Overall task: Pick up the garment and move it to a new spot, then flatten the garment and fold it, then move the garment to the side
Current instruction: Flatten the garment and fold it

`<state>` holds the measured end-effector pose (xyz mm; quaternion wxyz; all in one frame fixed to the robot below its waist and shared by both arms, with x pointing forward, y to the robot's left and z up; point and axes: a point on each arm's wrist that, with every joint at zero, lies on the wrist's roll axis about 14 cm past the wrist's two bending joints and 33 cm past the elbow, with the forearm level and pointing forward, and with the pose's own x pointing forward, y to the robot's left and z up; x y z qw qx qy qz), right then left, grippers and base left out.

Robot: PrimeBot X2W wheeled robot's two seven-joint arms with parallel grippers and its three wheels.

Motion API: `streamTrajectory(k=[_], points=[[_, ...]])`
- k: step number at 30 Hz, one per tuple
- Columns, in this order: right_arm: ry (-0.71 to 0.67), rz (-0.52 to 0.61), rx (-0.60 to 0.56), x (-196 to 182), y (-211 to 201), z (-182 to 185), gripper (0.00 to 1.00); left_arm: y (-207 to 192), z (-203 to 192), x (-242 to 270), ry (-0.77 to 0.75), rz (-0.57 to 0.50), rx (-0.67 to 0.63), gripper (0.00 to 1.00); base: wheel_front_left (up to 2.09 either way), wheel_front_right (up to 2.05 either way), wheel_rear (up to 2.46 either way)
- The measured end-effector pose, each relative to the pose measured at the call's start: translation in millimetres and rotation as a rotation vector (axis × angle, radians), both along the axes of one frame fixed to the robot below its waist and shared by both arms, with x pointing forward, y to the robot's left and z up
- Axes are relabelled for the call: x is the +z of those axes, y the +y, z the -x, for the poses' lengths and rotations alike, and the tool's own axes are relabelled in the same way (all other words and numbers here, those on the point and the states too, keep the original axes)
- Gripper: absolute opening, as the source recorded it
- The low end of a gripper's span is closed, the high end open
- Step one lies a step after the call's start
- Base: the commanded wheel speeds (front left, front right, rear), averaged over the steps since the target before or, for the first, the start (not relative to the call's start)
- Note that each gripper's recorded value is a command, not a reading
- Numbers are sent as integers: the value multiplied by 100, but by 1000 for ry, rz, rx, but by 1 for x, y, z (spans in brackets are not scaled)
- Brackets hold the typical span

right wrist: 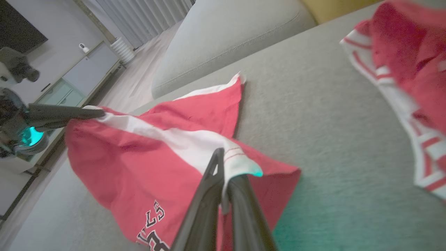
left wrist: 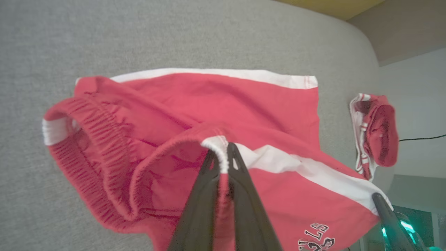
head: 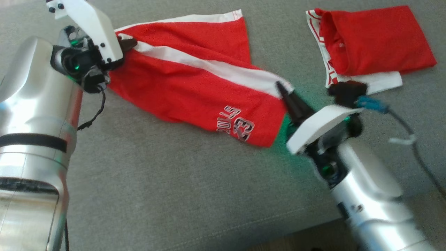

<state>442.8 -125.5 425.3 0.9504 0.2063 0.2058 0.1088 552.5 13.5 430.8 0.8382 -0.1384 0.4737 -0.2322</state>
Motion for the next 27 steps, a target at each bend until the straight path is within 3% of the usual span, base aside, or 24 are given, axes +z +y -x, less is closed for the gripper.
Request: streamTrajectory(k=[5,13,16,21,27], points=[[-73,74,-29,30,-36,-21,0,-2,-5,30,-76,55,3,0,0,0,0],[-367,203,11,159,-54,-64,0,-17,-9,136,-342,250,29,0,0,0,0],[-455,288,22,192,-57,-66,0,-13,-6,182,-466,315,52,0,0,0,0],[-633,326,15,247,-49,-59,0,-8,19,255,-668,435,59,0,0,0,0],[-795,343,69,305,-21,-28,0,10,70,295,-811,483,64,0,0,0,0]])
